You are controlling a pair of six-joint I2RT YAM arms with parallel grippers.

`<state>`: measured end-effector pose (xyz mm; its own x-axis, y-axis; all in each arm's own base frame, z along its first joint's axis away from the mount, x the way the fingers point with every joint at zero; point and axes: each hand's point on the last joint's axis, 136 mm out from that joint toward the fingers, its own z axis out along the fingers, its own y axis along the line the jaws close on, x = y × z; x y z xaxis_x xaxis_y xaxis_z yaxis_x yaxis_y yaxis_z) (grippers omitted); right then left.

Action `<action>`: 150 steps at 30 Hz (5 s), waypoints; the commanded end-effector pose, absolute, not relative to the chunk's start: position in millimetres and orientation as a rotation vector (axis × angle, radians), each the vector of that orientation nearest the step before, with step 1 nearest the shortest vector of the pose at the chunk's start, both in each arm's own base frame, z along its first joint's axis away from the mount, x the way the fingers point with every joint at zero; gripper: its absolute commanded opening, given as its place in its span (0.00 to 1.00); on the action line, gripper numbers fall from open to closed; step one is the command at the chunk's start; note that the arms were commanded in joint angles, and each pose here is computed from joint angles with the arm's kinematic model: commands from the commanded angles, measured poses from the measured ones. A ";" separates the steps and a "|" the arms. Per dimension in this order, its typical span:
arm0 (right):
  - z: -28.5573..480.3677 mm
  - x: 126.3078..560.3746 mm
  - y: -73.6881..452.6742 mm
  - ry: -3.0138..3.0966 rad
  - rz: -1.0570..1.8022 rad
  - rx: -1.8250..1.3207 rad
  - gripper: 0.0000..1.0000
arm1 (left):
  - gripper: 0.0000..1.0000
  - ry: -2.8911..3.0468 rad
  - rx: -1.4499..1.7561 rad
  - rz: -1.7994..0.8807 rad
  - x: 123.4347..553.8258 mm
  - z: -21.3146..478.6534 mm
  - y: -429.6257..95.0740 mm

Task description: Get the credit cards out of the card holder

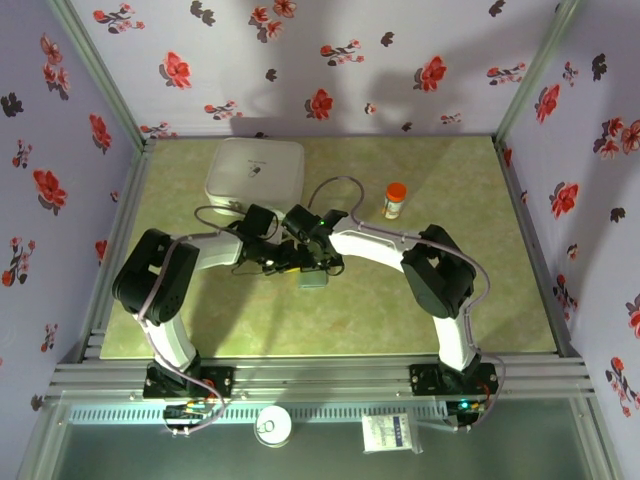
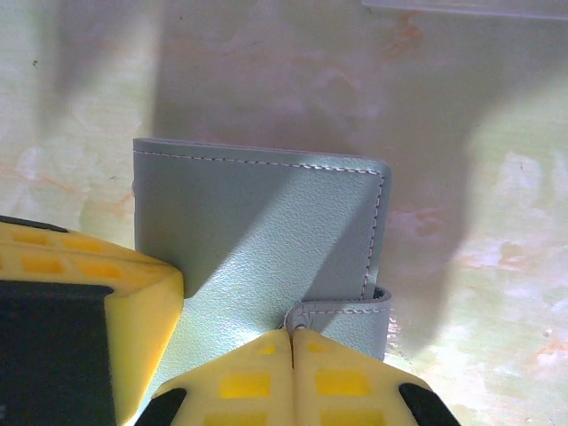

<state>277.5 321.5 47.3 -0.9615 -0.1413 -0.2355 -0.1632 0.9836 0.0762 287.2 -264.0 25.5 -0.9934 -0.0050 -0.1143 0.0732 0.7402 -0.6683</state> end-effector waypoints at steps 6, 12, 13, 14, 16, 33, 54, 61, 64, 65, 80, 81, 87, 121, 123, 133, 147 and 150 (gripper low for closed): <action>59.2 275.6 257.5 2.901 -0.204 -0.218 0.00 | 0.00 3.033 -0.068 -0.732 271.1 -29.8 -210.6; 60.7 277.2 268.3 2.902 0.026 -0.149 0.04 | 0.00 2.958 -0.029 -0.871 282.0 -1.4 -233.7; 60.2 277.1 269.4 2.901 0.055 -0.140 0.08 | 0.00 2.945 -0.015 -0.892 284.1 4.9 -238.8; 58.8 277.7 270.4 2.901 0.087 -0.131 0.11 | 0.01 2.935 0.008 -0.915 285.2 11.4 -245.1; 55.9 278.3 274.7 2.907 0.168 -0.109 0.16 | 0.05 2.926 0.032 -0.930 286.5 21.3 -253.2; 24.4 283.3 297.0 2.929 0.515 -0.013 0.24 | 0.14 2.918 0.002 -0.918 290.6 32.6 -263.6; 18.7 288.3 283.9 2.931 0.487 0.005 0.08 | 0.16 2.809 -0.020 -0.935 305.7 66.1 -265.0; 48.1 293.5 257.1 2.907 0.393 -0.045 0.04 | 0.24 2.726 -0.078 -0.899 316.6 84.2 -246.2; 59.5 290.1 250.1 2.912 0.342 -0.115 0.04 | 0.27 2.691 -0.077 -0.885 320.8 91.7 -237.5; 62.6 289.0 247.8 2.918 0.324 -0.128 0.04 | 0.27 2.684 -0.081 -0.876 322.2 94.2 -233.3; 105.9 285.4 275.6 2.886 0.343 -0.201 0.05 | 0.30 2.634 -0.074 -0.906 320.7 104.1 -222.2; 107.0 285.1 279.9 2.886 0.347 -0.193 0.05 | 0.30 2.639 -0.073 -0.904 320.0 103.7 -221.3; 119.6 284.8 312.5 2.863 0.391 -0.134 0.05 | 0.30 2.671 -0.071 -0.887 312.8 100.6 -216.3; 59.0 282.9 241.9 2.907 0.243 0.033 0.05 | 0.02 2.948 -0.031 -0.756 289.2 19.2 -229.2; 53.4 283.3 240.7 2.906 0.241 0.036 0.04 | 0.01 2.955 -0.031 -0.755 289.2 16.3 -229.7; 30.6 296.2 250.6 2.914 0.317 0.015 0.04 | 0.01 2.944 -0.072 -0.724 296.0 14.7 -225.1; 21.6 293.9 219.5 2.945 0.093 -0.011 0.05 | 0.01 2.996 -0.084 -0.720 288.9 3.3 -223.0; 22.4 291.8 218.0 2.959 0.083 -0.022 0.06 | 0.01 3.002 -0.095 -0.717 286.2 -0.2 -221.5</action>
<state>293.7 234.8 20.3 -0.9816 0.0078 -0.1909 -0.0164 0.9920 0.1249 295.7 -230.1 19.0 -0.9935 -0.0756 -0.0855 -0.0240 0.8707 -0.4912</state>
